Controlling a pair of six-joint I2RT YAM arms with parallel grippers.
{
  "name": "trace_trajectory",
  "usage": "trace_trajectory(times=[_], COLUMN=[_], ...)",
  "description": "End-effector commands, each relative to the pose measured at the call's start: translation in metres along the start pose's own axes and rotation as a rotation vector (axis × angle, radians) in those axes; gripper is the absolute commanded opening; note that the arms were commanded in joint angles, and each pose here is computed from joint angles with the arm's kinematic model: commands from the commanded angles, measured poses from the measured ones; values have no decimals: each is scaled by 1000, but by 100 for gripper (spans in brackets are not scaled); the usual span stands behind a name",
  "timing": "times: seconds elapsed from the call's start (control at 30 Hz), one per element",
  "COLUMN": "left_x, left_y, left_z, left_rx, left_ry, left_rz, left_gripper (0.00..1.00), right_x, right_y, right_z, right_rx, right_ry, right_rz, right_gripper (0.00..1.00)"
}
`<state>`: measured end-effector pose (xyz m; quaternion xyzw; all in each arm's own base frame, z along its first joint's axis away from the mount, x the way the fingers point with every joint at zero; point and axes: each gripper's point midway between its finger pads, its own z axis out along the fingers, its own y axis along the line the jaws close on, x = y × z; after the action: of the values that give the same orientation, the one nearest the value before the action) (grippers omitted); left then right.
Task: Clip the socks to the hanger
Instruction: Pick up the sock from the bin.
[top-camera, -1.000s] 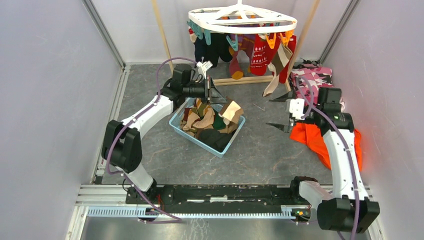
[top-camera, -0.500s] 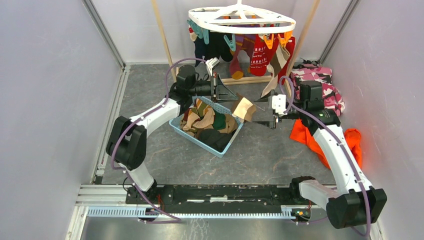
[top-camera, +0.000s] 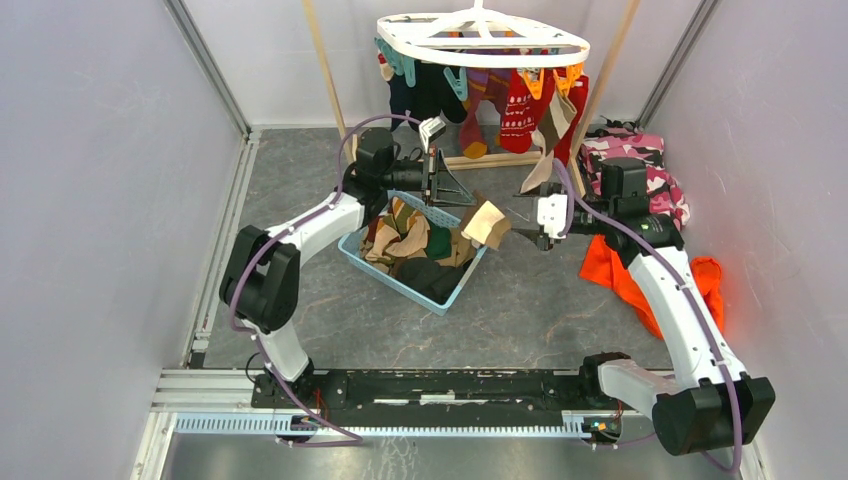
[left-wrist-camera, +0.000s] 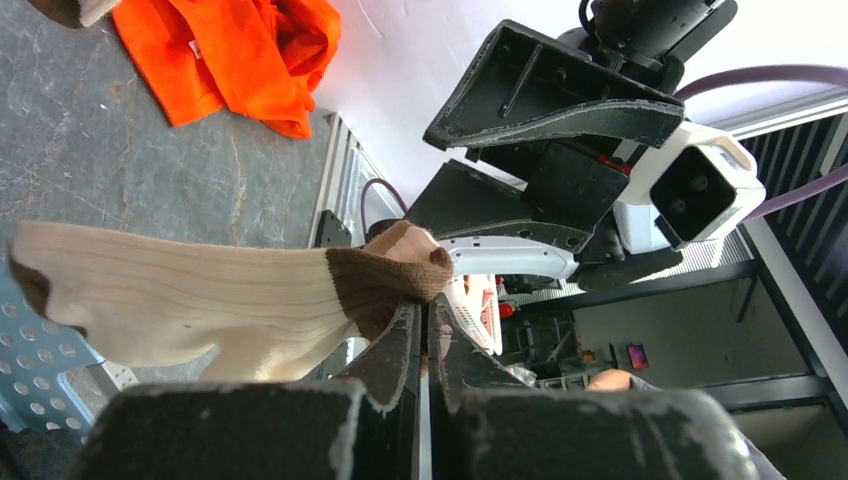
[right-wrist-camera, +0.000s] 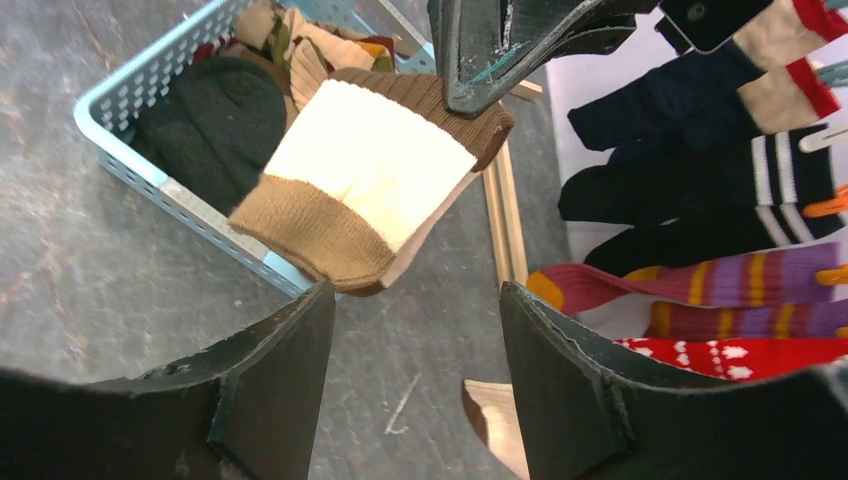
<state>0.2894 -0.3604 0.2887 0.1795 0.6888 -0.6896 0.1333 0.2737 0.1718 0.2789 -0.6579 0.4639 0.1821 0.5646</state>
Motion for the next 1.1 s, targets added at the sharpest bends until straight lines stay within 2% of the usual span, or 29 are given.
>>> trace_trajectory(times=[0.0, 0.2, 0.43, 0.5, 0.63, 0.8, 1.07], left_x=[-4, -5, -5, -5, -5, -3, 2], left_y=[-22, -22, -29, -32, -39, -46, -50], left_z=[-1, 1, 5, 5, 5, 5, 4], left_rx=[61, 69, 113, 129, 177, 231, 257], left_ry=[48, 65, 75, 77, 77, 82, 103], left_rz=[43, 38, 16, -4, -12, -27, -39], left_gripper=[2, 2, 2, 2, 2, 2, 2], right_x=[-5, -12, -25, -29, -39, -43, -40], right_y=[-7, -9, 2, 4, 7, 14, 16], right_z=[-7, -4, 6, 8, 9, 12, 12], right_rx=[0, -5, -28, -31, -12, -24, -73], right_ry=[30, -5, -55, -65, -95, -92, -60], right_rz=[-233, -381, -547, -598, -680, -748, -782], right_gripper=[67, 60, 59, 62, 74, 78, 67])
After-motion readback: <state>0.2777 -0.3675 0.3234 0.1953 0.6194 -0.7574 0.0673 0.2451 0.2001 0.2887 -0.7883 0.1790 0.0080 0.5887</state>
